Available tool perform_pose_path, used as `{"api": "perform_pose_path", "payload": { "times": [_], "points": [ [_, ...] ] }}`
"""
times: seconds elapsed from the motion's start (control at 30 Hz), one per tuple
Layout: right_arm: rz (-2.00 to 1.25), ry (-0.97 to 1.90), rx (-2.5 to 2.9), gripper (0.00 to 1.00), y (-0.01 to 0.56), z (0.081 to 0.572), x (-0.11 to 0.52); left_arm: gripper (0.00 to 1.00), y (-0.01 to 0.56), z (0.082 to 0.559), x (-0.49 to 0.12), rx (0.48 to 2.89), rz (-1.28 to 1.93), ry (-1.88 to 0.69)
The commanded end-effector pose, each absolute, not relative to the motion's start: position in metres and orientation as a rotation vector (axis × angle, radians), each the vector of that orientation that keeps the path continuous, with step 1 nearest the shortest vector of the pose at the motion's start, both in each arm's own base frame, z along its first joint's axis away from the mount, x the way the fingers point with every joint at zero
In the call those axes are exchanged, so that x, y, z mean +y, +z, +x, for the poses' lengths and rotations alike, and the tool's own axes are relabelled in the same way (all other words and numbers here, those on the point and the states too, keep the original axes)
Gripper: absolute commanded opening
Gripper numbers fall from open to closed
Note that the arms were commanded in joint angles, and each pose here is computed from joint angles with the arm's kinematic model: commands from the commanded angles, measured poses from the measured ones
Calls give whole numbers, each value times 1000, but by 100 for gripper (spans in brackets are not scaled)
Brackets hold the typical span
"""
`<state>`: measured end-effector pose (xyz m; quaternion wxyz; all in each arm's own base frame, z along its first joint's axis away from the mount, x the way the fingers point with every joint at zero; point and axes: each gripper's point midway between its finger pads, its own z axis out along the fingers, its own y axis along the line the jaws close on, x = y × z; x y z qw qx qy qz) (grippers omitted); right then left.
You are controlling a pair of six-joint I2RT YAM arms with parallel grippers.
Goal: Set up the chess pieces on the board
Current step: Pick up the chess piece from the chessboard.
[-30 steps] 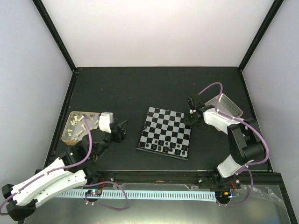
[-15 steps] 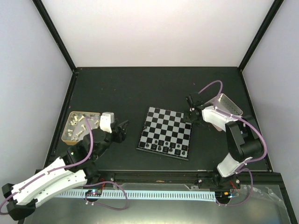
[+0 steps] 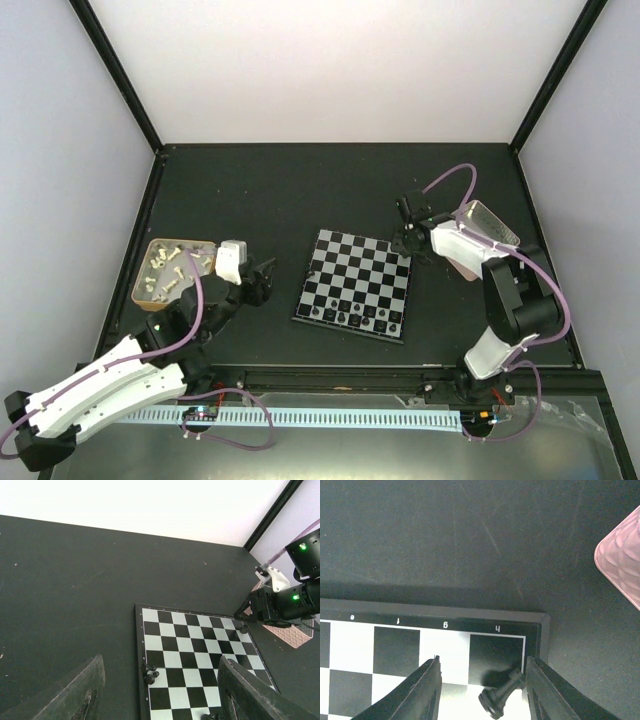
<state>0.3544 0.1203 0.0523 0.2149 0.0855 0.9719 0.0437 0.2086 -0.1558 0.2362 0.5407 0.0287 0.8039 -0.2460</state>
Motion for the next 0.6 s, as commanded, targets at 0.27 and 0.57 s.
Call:
{"api": "perform_pose_path", "payload": {
  "times": [0.27, 0.57],
  "points": [
    [277, -70, 2692, 44, 41, 352, 108, 63, 246, 211, -156, 1886, 52, -598],
    [270, -89, 2694, 31, 42, 337, 110, 63, 245, 211, -158, 1890, 57, -605]
  ]
}}
